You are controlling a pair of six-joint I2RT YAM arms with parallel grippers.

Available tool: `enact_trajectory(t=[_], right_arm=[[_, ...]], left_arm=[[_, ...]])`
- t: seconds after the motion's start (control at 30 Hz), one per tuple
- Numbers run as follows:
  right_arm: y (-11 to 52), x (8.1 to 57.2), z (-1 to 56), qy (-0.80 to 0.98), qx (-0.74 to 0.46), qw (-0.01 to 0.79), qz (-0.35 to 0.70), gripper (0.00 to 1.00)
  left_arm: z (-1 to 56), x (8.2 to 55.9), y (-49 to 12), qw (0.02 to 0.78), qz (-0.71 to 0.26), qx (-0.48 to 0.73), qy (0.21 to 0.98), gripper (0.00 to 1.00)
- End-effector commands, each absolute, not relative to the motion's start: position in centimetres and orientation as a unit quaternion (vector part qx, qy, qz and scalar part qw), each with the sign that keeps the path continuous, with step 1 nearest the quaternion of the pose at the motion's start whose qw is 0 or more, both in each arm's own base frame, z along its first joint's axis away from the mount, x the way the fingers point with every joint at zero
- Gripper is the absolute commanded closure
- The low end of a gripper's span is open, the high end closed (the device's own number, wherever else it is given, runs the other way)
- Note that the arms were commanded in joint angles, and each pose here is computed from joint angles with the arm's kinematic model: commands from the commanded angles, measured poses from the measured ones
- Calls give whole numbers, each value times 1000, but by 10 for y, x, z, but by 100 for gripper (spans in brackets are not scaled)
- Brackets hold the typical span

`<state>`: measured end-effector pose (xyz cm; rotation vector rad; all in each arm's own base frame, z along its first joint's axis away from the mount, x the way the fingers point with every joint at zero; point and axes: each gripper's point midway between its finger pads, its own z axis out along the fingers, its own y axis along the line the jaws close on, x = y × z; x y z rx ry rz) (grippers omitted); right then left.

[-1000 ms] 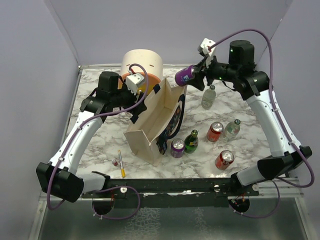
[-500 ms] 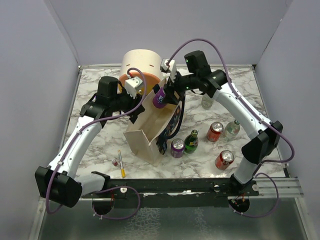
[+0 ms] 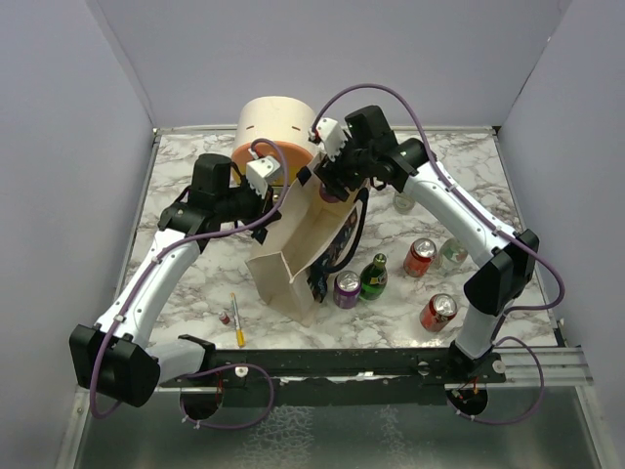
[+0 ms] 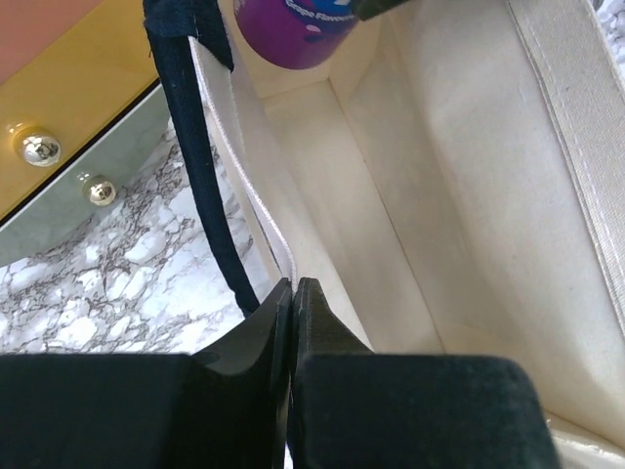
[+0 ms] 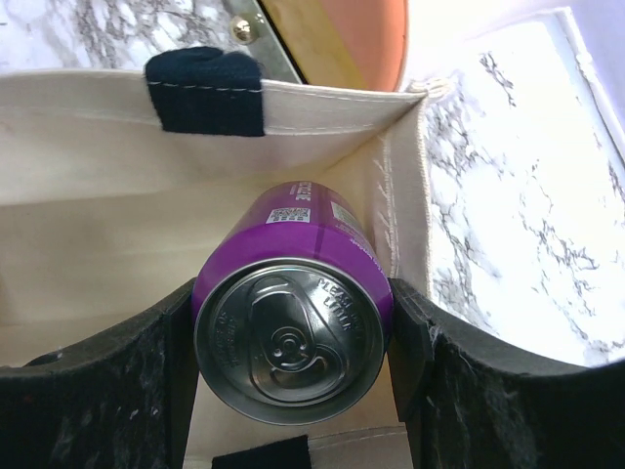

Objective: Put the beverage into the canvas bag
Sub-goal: Place the drink in the canvas bag.

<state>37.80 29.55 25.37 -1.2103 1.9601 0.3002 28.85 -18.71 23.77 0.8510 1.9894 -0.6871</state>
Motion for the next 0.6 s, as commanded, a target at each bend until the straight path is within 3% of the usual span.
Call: enact_trajectory(t=[0.0, 0.27, 0.57], right_arm=[[284, 404, 302, 760, -431, 481, 67, 99], [319, 354, 282, 709, -537, 412, 197, 99], [330, 338, 264, 703, -565, 379, 207, 99]], left_arm=[[237, 270, -192, 407, -302, 363, 782, 100], [248, 259, -202, 392, -342, 375, 767, 100], [249, 264, -204, 390, -348, 354, 775, 100]])
